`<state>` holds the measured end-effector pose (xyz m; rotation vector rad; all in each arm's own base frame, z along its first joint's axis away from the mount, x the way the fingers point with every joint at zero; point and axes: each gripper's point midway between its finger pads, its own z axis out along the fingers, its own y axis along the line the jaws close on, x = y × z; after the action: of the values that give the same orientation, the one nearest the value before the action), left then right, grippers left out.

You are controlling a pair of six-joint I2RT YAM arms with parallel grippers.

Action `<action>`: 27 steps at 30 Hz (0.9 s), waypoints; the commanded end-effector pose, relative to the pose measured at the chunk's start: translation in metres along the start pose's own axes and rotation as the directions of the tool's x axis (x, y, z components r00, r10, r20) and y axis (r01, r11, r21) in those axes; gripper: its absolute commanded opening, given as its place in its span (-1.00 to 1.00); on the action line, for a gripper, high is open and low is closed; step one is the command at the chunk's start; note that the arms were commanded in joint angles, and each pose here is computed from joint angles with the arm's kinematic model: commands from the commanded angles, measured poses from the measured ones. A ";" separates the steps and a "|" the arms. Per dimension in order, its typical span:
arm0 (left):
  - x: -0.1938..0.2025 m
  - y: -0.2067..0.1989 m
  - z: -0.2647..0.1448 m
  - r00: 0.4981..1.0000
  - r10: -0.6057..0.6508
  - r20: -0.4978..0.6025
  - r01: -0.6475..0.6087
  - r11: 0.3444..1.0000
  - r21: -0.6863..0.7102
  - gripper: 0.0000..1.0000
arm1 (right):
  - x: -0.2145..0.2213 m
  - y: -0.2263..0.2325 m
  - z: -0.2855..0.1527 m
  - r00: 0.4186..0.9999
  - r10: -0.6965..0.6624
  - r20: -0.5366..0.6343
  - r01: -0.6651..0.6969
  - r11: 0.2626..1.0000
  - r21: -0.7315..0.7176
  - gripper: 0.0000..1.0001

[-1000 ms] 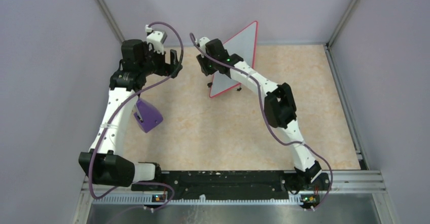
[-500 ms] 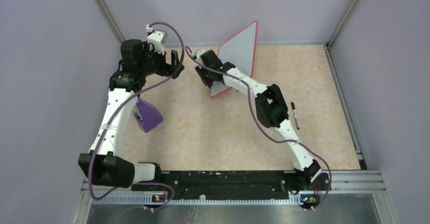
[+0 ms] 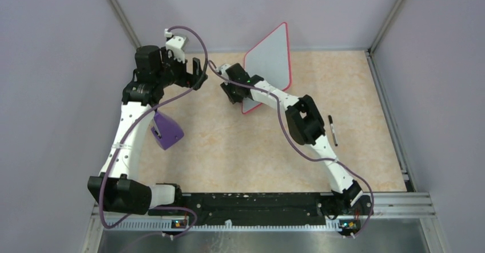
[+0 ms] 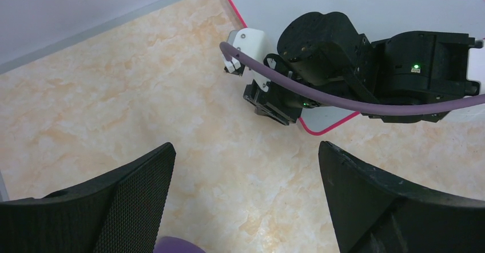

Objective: Write a sentence on the whiteboard
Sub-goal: Move the whiteboard to the center of the board.

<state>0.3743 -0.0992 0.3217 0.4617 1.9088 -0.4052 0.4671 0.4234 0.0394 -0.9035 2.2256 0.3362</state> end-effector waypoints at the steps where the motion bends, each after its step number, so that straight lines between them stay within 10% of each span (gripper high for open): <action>1: -0.020 -0.005 -0.011 0.997 0.039 0.072 -0.039 0.999 0.008 0.97 | 0.005 0.009 -0.028 0.999 -0.022 -0.039 0.021 0.999 -0.032 -0.36; 27: -0.032 -0.014 -0.021 0.994 0.037 0.101 -0.040 0.999 0.034 0.97 | 0.168 -0.063 -0.144 0.967 -0.033 -0.252 0.041 0.999 0.025 -0.32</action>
<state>0.3701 -0.1033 0.3255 0.4753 1.8959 -0.4316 0.3434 0.2657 0.0239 -1.0891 2.4214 0.2233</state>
